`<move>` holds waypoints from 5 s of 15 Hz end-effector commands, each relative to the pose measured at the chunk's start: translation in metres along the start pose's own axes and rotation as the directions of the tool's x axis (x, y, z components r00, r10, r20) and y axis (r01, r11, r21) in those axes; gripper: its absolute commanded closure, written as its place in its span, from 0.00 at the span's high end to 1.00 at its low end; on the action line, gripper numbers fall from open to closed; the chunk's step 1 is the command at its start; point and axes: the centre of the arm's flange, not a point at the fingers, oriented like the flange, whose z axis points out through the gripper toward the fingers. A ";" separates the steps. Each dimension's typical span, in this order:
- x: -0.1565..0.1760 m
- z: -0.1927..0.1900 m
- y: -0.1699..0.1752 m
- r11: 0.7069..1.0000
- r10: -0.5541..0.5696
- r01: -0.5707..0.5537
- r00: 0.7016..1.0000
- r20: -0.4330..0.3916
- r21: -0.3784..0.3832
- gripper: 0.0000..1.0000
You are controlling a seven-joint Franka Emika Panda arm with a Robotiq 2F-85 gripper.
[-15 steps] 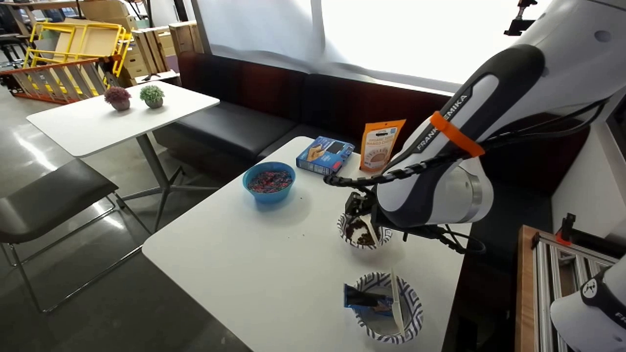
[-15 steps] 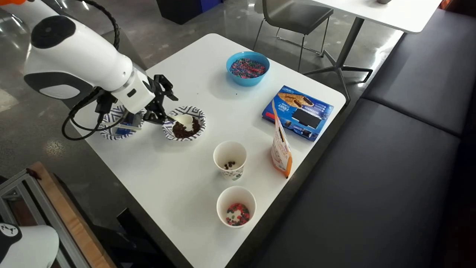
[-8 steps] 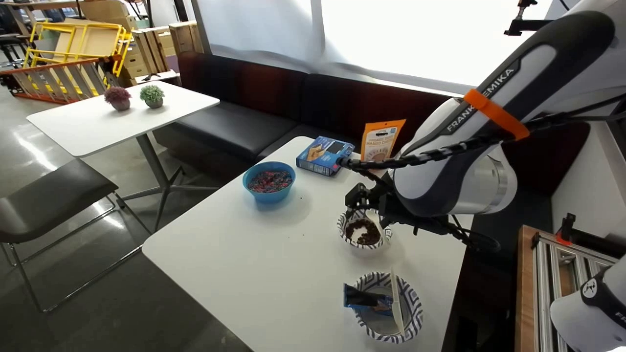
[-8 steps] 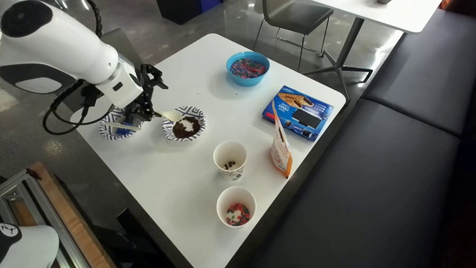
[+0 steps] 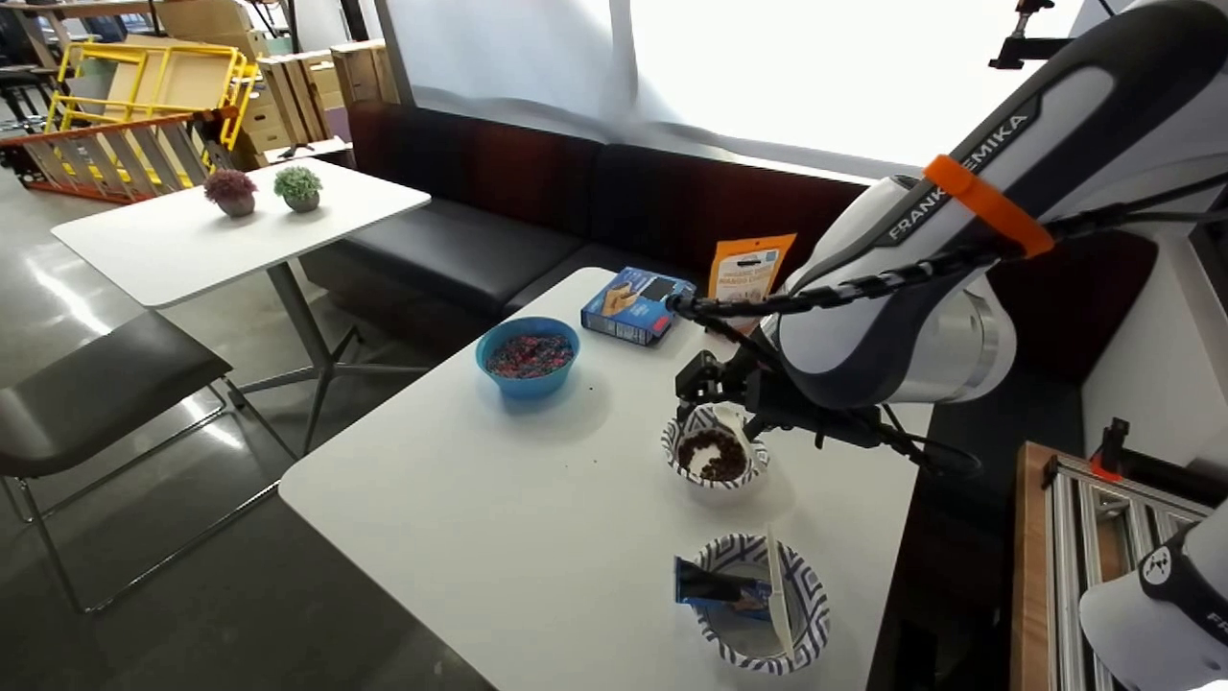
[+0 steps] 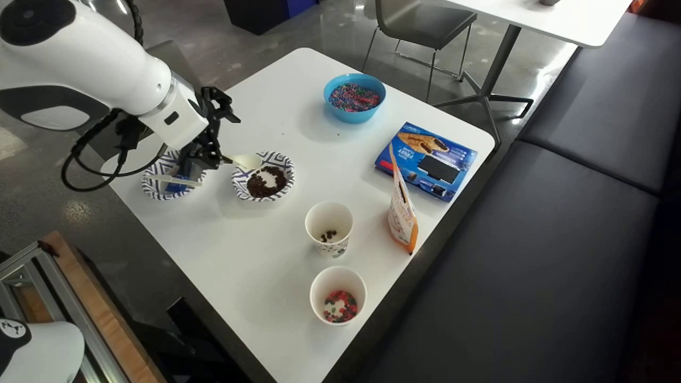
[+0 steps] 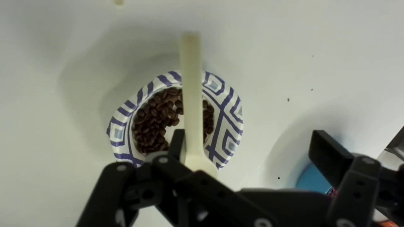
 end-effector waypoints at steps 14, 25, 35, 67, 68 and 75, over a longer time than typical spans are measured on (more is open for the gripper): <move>0.016 0.006 0.003 0.959 -0.244 0.259 0.961 0.131 -0.114 1.00; 0.006 0.045 -0.028 0.737 -0.554 0.634 0.765 0.330 -0.232 1.00; -0.001 0.068 -0.032 0.717 -0.568 0.651 0.753 0.333 -0.248 1.00; -0.011 0.094 -0.022 0.663 -0.573 0.691 0.716 0.398 -0.288 1.00; -0.013 0.093 -0.026 0.652 -0.584 0.699 0.710 0.393 -0.293 1.00; -0.036 0.091 -0.062 0.554 -0.668 0.750 0.659 0.345 -0.362 1.00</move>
